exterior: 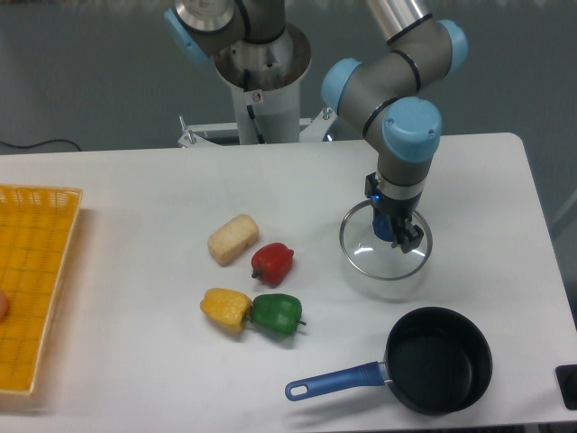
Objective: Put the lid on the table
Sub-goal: 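Carry the held lid away from the saucepan and lower it toward the table, then hold the lid resting flat on the table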
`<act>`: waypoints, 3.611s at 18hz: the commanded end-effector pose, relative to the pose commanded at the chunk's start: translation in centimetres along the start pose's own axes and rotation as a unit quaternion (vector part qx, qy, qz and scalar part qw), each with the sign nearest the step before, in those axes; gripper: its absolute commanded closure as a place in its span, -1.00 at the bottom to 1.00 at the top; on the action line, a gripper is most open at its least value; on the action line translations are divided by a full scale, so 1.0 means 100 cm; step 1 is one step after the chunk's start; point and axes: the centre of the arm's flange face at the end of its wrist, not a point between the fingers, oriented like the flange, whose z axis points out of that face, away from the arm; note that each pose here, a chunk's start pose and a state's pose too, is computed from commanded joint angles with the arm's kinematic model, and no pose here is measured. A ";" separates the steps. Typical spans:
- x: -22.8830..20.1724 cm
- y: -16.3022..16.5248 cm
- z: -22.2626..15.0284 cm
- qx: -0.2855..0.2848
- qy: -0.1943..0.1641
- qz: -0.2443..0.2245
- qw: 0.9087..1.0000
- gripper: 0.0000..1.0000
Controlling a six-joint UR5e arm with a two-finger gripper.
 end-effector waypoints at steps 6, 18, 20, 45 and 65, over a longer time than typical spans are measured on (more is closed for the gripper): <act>-0.005 0.004 0.026 -0.001 0.003 -0.004 1.000 -0.04; -0.008 0.016 0.042 0.000 0.010 -0.012 1.000 -0.04; -0.008 0.017 0.043 0.000 0.010 -0.013 1.000 -0.04; -0.009 0.018 0.052 0.001 0.017 -0.014 1.000 -0.04; -0.010 0.019 0.055 0.002 0.020 -0.015 1.000 -0.40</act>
